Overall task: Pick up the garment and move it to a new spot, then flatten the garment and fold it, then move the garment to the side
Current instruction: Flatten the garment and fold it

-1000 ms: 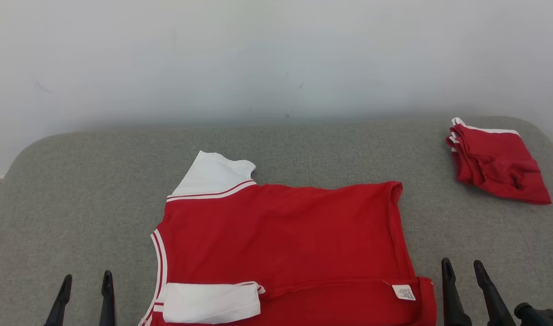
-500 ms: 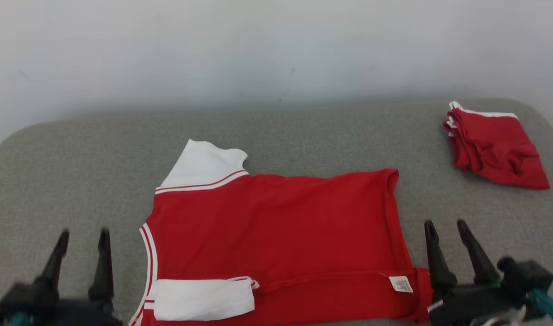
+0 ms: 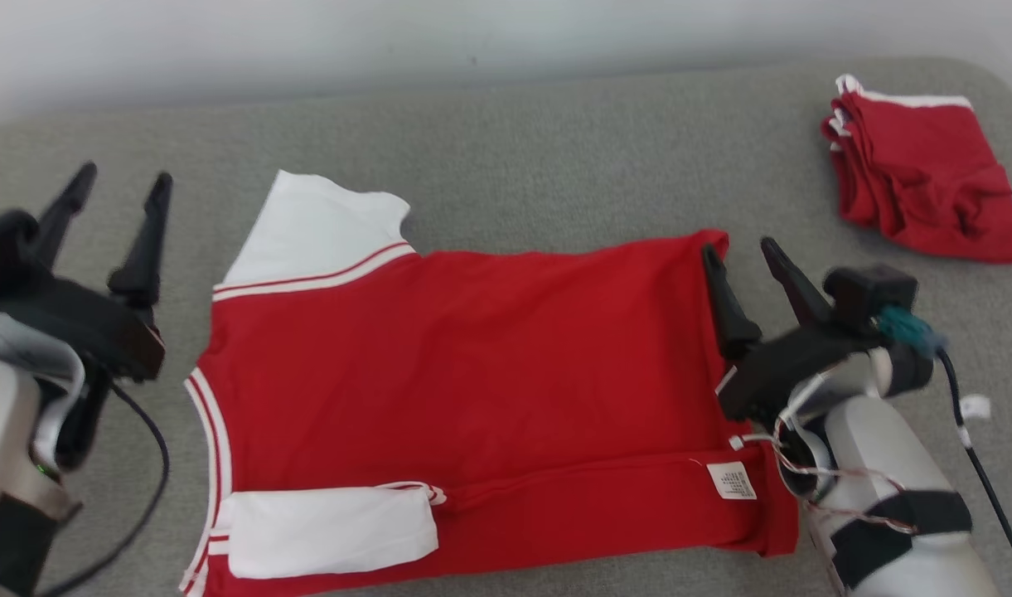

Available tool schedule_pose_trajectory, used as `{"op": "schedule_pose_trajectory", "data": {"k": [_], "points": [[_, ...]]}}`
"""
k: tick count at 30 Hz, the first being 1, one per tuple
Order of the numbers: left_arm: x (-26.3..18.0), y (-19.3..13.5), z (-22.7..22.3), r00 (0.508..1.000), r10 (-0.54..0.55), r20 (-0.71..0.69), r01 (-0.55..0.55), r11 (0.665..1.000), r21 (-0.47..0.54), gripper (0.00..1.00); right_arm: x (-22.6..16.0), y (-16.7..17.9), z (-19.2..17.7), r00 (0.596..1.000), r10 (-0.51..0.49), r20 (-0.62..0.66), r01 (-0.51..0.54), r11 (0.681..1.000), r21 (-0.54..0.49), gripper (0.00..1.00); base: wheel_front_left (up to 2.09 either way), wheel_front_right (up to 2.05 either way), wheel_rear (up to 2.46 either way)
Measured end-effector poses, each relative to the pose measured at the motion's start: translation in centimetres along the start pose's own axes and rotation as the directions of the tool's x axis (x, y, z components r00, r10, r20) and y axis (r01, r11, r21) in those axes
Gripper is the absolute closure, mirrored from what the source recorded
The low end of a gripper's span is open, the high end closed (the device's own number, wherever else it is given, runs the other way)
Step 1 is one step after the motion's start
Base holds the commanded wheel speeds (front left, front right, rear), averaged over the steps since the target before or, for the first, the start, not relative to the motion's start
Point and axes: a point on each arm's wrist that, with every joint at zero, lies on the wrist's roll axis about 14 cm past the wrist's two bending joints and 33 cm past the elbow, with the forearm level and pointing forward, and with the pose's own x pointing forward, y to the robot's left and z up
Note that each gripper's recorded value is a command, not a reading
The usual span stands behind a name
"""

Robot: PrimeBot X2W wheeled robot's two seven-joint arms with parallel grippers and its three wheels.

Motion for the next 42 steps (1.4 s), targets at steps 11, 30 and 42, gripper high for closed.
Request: {"op": "schedule_pose_trajectory", "data": {"k": [11,30,42], "points": [[7.0,0.0,-6.6,0.960,-0.081,-0.267,0.070,0.996,-0.050,0.00,4.8,-2.1,-3.6,0.984,-0.050,-0.171,0.044,0.998,-0.040,0.00,0.00,0.00,0.00],[11.0,-1.8,-15.5,0.856,-0.138,-0.498,0.116,0.990,-0.075,0.00,6.3,-4.4,-6.6,0.941,-0.078,-0.330,0.064,0.997,-0.053,0.00,0.00,0.00,0.00],[11.3,-1.1,-17.5,0.832,-0.126,-0.540,0.086,0.991,-0.098,1.00,7.9,-3.6,-7.1,0.942,-0.043,-0.333,0.025,0.998,-0.059,1.00,0.00,0.00,0.00]]}}
